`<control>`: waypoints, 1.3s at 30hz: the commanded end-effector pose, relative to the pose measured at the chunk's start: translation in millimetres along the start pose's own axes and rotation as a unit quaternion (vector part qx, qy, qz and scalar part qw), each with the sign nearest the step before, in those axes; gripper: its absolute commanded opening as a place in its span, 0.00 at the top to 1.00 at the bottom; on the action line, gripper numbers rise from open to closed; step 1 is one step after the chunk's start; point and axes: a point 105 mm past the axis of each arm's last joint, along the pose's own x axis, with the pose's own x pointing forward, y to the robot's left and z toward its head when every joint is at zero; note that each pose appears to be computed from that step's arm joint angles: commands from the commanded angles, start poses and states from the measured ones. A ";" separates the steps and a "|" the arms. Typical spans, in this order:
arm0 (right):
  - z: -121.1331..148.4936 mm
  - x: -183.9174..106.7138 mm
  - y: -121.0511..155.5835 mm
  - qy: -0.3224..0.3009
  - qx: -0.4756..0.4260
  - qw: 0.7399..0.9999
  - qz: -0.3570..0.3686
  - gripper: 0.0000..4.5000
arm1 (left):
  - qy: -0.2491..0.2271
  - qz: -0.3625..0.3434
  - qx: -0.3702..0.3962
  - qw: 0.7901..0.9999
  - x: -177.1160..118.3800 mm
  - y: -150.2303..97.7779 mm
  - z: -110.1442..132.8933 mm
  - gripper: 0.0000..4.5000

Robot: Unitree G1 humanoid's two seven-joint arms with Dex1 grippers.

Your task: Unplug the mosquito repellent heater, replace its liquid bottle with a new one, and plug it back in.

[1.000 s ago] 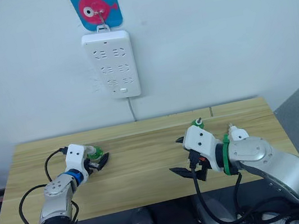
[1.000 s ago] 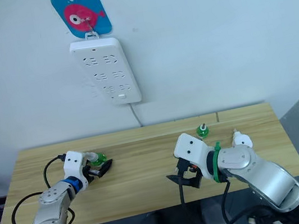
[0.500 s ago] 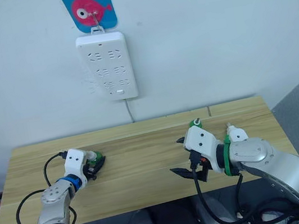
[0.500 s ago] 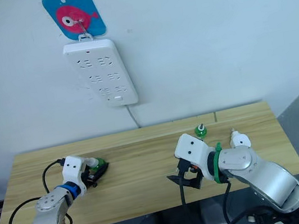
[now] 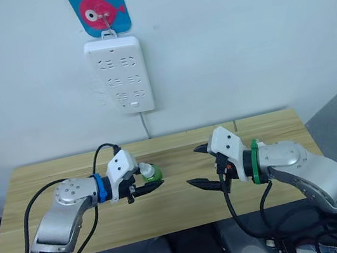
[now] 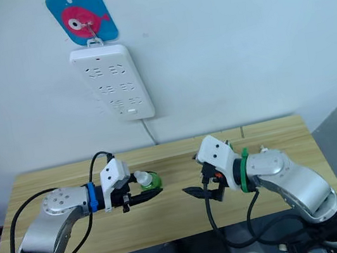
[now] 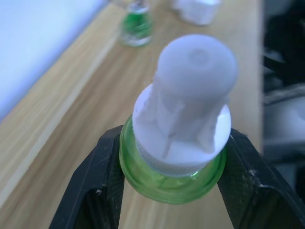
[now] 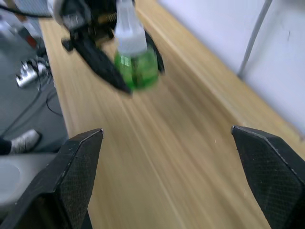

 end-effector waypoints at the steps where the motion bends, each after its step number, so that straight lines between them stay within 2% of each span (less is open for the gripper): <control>1: 26.4 7.9 -0.5 -0.034 0.017 0.999 0.030 0.00 | 0.025 -0.077 0.049 0.995 1.9 -12.6 14.0 0.50; 4: 33.5 15.4 1.9 -0.031 0.040 0.997 0.058 0.00 | 0.041 -0.101 0.069 0.992 2.7 -13.0 16.8 0.50; 9: 36.6 21.7 -0.2 -0.024 0.058 0.996 0.061 0.00 | 0.041 -0.110 0.072 0.991 3.8 -12.4 20.8 0.50; 13: 39.0 33.1 14.0 -0.012 0.076 0.991 0.111 0.00 | 0.033 -0.106 0.092 0.989 7.6 -9.2 26.5 0.50; 25: 39.6 53.7 15.8 -0.031 0.046 0.993 0.109 0.00 | 0.006 -0.094 0.092 0.991 8.8 -3.6 38.9 0.50; 28: 39.7 57.0 14.1 -0.035 0.044 0.993 0.106 0.14 | 0.005 -0.095 0.092 0.991 8.2 -3.9 40.3 0.50; 36: 35.7 56.9 12.3 -0.031 0.030 0.994 0.105 0.77 | -0.005 -0.090 0.088 0.992 8.0 -2.9 44.2 0.50; 39: 38.5 57.1 12.6 -0.039 0.032 0.993 0.107 0.77 | -0.019 -0.078 0.072 0.994 7.0 1.0 46.3 0.50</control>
